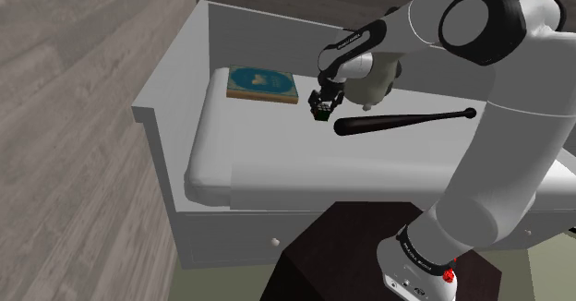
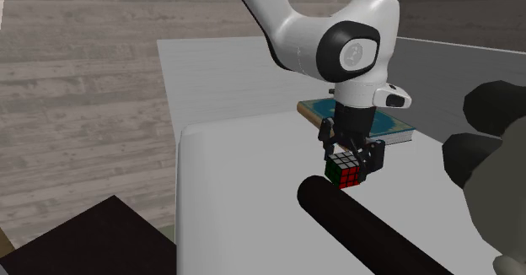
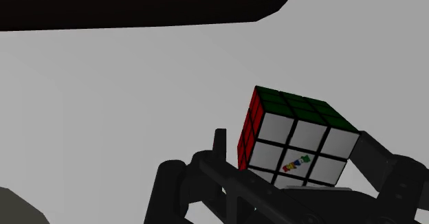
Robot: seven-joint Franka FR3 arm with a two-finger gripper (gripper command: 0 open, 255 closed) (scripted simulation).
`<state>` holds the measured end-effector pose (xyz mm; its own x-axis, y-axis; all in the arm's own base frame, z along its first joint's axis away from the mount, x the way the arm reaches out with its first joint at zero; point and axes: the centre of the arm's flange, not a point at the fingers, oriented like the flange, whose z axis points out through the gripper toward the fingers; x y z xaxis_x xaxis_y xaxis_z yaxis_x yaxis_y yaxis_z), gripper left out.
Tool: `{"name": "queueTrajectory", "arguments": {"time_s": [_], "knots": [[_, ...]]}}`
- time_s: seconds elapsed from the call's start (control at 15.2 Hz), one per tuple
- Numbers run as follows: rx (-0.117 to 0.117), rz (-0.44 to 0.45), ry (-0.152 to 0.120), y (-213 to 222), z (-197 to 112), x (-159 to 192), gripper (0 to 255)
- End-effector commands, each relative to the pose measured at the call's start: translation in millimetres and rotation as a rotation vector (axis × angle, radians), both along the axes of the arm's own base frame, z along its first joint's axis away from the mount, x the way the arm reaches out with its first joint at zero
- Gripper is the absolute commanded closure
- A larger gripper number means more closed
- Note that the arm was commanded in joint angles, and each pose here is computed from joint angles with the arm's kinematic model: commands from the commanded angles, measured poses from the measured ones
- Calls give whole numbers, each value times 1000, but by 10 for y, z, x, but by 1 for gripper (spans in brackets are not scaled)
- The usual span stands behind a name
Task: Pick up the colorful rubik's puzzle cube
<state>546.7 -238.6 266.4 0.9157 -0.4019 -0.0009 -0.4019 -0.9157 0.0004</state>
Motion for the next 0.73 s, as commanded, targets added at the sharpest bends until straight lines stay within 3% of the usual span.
{"name": "queueTrajectory", "arguments": {"time_s": [0.0,0.07,0.66], "knots": [[0,0,-1,-6,-31,-2,0],[0,0,0,-9,-34,-4,255],[0,0,-1,-6,-31,-1,255]]}}
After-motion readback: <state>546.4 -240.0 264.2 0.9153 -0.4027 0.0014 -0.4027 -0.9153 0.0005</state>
